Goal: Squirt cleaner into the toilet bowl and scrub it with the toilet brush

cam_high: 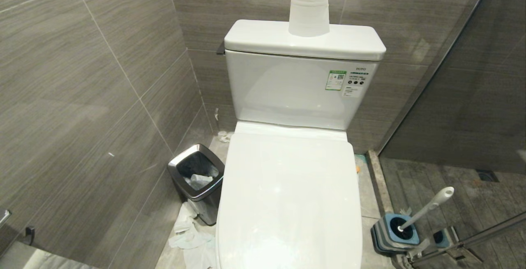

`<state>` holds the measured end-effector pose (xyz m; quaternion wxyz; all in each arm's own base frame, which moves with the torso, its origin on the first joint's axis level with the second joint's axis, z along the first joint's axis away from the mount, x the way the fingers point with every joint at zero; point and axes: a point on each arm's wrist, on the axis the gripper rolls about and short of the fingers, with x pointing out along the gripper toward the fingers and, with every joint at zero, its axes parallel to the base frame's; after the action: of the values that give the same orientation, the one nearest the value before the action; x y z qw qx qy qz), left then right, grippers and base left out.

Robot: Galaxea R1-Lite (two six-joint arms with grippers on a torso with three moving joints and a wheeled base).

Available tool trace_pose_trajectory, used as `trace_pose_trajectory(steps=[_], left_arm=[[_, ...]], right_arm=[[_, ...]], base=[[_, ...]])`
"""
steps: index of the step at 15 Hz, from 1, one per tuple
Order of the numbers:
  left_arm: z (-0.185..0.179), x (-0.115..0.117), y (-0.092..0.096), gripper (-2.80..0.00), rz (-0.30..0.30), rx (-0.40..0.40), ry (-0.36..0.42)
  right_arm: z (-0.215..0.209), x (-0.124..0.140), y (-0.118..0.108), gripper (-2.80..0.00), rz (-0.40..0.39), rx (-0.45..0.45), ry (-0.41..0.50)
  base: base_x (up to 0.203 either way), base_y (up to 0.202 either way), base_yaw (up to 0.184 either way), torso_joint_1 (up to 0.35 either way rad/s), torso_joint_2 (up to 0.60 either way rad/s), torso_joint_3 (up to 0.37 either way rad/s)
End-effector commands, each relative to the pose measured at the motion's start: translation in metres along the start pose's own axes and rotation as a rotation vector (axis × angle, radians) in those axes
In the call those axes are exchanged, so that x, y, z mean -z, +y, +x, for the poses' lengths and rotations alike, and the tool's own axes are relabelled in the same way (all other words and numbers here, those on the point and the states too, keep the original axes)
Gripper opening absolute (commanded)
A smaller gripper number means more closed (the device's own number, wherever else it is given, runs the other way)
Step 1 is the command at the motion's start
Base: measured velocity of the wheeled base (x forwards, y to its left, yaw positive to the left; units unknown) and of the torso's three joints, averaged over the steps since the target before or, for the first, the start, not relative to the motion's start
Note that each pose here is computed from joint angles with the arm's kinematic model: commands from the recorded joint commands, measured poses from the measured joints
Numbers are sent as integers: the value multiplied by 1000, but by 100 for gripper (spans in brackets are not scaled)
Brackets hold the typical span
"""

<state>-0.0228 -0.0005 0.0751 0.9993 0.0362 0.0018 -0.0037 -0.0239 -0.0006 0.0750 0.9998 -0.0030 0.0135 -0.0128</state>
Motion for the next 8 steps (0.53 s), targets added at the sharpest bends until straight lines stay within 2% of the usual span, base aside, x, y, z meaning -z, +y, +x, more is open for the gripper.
trace_pose_trajectory(steps=[1, 8], left_arm=[[0, 1, 0, -280, 0, -1, 5], [0, 1, 0, -280, 0, -1, 5]], right_arm=[[0, 0, 0, -280, -1, 0, 1], [0, 0, 0, -280, -1, 0, 1]], base=[[0, 0, 0, 0, 0, 0], [0, 0, 0, 0, 0, 0]])
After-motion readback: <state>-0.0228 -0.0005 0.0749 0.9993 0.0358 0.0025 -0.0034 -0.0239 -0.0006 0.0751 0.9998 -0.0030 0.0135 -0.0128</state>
